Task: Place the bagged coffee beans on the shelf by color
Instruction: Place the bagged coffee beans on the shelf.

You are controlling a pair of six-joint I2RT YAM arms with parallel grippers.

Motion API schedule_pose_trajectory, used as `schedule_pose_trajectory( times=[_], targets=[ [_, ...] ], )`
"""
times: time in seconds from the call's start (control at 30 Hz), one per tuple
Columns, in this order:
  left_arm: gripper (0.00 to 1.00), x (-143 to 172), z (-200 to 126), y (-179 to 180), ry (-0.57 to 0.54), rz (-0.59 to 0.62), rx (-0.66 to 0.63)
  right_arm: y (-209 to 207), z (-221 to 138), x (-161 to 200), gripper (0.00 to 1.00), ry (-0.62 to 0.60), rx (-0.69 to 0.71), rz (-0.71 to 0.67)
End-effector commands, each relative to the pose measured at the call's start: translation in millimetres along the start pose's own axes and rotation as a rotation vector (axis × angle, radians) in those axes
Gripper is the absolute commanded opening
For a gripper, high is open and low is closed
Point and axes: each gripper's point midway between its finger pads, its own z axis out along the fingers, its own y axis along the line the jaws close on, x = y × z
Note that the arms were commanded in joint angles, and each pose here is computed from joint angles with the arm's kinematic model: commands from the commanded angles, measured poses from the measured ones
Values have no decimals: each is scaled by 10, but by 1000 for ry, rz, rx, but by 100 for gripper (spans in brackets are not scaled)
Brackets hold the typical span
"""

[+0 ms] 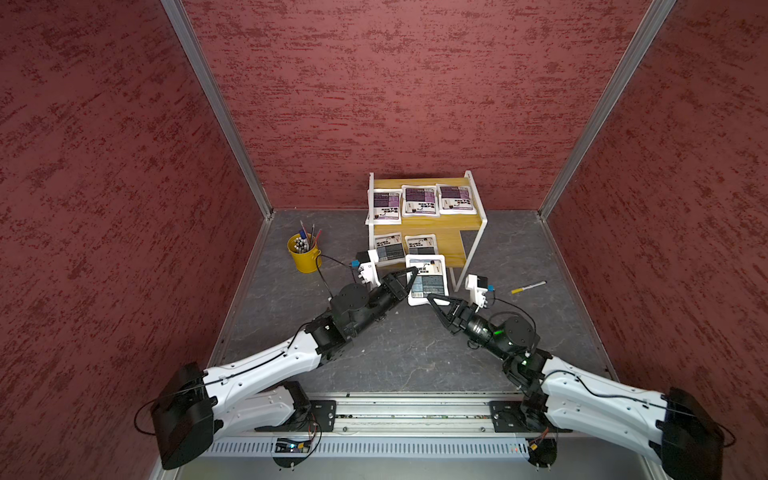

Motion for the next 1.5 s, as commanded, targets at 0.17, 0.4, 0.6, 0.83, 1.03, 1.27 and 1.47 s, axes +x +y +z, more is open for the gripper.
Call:
schedule_pose_trajectory(
  times=[0.17, 0.4, 0.6, 0.83, 1.03, 1.27, 1.47],
  targets=[
    [48, -89, -165, 182, -7, 9, -46, -106, -187, -125, 0, -80, 51, -14],
    [58, -215, -486, 382, 24, 30, -123, -387, -532, -237, 0, -117, 292, -59],
    [58, -235, -739, 580, 92, 32, -202, -422, -657, -369, 0, -88, 461, -138],
    [58, -243, -867, 621, 147, 61, -229, -323, -351, -497, 0, 29, 538, -222],
    [58, -245, -911, 645, 177, 71, -242, -346, -85, -661, 0, 95, 567, -231],
    [58, -265, -1024, 718, 177, 54, -250, -409, 73, -962, 0, 87, 587, -255],
    [58, -279, -1138, 779, 180, 52, -268, -494, 231, -1191, 0, 72, 584, -243]
  ],
)
